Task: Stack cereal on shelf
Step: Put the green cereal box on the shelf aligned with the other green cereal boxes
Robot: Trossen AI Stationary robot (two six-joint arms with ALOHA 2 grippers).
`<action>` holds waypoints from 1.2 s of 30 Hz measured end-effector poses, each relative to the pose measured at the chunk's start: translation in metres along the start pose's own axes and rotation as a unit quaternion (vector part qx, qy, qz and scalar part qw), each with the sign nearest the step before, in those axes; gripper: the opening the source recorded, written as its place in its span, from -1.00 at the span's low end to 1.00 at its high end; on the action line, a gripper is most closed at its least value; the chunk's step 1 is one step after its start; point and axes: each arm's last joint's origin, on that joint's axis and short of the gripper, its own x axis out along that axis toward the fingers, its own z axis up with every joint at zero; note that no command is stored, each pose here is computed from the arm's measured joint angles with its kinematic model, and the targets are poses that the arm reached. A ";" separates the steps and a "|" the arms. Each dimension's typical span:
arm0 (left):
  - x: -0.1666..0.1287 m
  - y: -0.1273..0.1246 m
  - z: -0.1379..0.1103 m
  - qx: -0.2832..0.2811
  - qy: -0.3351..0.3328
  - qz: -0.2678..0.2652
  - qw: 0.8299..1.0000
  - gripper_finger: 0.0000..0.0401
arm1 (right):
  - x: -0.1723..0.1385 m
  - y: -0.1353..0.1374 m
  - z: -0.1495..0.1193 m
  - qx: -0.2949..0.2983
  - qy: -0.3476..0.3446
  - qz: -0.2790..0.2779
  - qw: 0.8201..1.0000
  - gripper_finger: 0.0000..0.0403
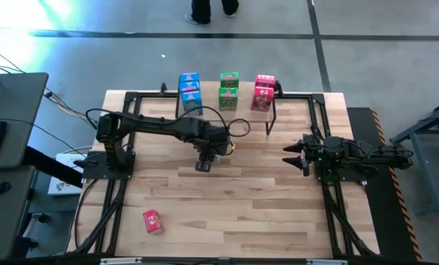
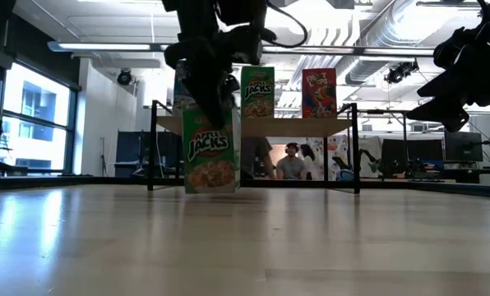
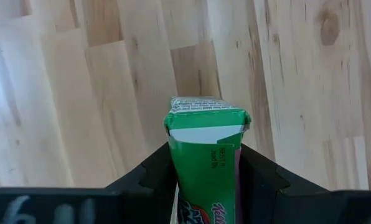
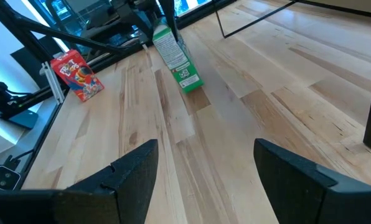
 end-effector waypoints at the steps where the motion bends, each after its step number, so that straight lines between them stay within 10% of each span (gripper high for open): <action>1: 0.001 0.000 0.000 0.000 0.000 -0.003 1.000 -0.38 | 0.000 0.000 0.000 0.000 0.000 0.000 1.000 0.28; 36: -0.022 0.001 -0.001 -0.016 -0.035 0.014 0.999 0.35 | 0.000 0.000 0.000 0.000 0.000 0.000 1.000 0.28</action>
